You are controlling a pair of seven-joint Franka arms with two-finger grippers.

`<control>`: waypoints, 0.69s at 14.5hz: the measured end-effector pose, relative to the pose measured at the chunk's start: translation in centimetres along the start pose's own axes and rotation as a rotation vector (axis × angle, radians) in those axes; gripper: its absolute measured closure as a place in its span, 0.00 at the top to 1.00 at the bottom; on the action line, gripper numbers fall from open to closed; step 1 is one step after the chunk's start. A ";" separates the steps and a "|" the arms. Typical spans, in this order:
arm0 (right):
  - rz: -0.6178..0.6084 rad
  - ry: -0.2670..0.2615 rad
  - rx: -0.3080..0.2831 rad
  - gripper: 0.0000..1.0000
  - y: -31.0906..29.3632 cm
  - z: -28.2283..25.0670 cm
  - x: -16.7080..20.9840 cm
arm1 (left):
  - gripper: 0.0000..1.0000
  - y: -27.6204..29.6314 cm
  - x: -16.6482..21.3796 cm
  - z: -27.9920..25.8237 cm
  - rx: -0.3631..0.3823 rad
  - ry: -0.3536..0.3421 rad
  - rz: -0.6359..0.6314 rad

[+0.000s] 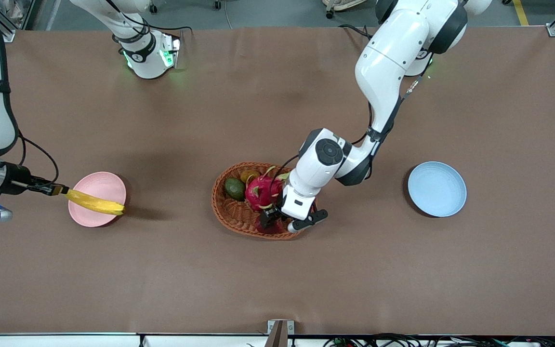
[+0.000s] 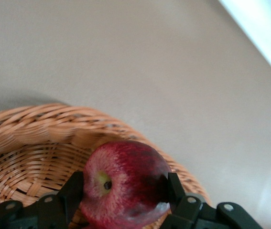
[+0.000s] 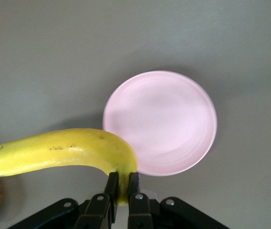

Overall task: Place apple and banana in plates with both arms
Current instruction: 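Carry the banana with the right gripper over the pink plate, then lower the banana onto the pink plate while the left gripper lifts the apple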

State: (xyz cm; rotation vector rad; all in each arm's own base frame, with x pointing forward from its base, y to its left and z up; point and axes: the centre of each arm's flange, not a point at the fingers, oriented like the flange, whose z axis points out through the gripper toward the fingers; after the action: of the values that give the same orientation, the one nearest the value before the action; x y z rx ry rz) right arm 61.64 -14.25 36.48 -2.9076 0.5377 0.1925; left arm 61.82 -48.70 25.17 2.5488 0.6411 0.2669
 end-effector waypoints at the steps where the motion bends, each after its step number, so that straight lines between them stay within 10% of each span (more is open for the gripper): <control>1: -0.016 0.013 -0.003 0.13 1.5 1.6 0.2 | 0.76 0.5 0.4 -1.0 -0.007 0.005 0.000; 10: -0.047 0.074 -0.028 0.13 8.4 9.3 -0.6 | 0.76 -1.8 5.5 -10.6 0.181 0.019 0.039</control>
State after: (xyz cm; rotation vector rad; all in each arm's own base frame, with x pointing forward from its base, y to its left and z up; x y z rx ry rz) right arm 57.13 -19.92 26.20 -2.9613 0.4818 0.0871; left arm 62.74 -40.24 33.69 2.7369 0.6502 0.2571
